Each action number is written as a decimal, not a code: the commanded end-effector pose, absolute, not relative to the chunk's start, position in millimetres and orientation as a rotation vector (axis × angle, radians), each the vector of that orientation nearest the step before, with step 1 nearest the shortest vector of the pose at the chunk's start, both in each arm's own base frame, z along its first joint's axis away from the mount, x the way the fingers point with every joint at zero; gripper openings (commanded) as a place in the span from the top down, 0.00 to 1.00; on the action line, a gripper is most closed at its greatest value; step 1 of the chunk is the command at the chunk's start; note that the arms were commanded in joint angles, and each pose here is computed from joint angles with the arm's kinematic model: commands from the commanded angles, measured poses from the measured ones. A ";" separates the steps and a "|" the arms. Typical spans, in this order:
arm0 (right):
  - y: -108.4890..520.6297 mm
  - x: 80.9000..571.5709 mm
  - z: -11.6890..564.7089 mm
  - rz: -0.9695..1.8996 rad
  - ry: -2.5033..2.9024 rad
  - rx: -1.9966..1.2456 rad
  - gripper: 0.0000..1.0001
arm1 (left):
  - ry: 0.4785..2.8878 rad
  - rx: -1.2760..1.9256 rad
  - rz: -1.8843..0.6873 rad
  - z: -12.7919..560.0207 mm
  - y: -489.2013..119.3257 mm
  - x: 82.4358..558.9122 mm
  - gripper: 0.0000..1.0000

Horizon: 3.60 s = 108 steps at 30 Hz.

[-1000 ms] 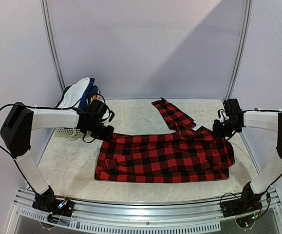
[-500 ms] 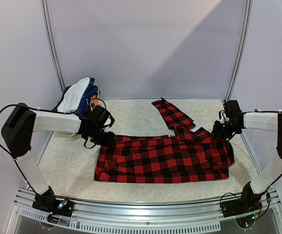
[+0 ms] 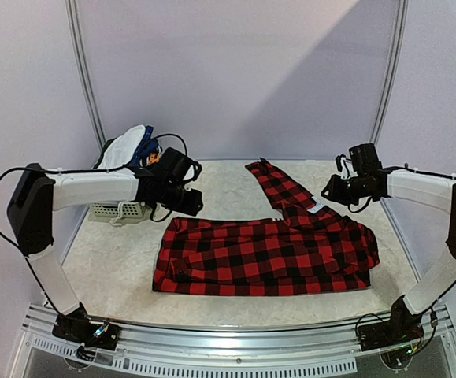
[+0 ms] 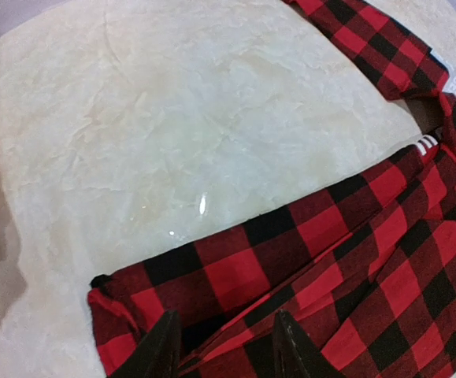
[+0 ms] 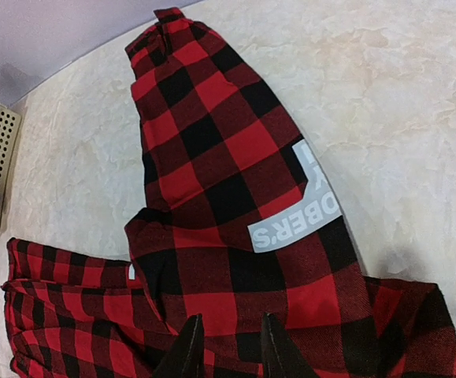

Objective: Fold and stack the mixed laundry pile
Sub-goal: Fold the 1/3-folded shirt at the center of the board.

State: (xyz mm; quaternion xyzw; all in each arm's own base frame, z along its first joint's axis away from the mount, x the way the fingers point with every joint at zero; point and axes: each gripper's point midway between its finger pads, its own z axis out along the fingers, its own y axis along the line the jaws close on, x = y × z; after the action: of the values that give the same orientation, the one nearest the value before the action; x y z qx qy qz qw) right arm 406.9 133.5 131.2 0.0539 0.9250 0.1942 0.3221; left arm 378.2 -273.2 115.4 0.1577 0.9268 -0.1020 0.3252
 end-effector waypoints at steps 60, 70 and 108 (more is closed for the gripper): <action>185.6 586.1 8.7 0.975 2.595 0.102 0.35 | 2.471 0.508 -0.250 68.3 -258.8 328.7 0.38; 202.1 583.6 11.5 1.130 2.549 0.093 0.55 | 2.470 0.513 -0.254 67.7 -259.8 326.0 0.39; 262.1 492.0 159.3 1.035 2.356 -0.346 1.00 | 2.368 0.509 -0.384 112.6 -275.6 327.5 0.39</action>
State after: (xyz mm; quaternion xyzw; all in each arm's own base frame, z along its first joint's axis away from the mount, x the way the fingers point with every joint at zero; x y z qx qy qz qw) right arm 515.3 255.5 138.0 -0.0955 0.8808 0.3904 0.2503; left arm 329.2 -263.7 93.6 0.1894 0.9199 -0.1243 0.3201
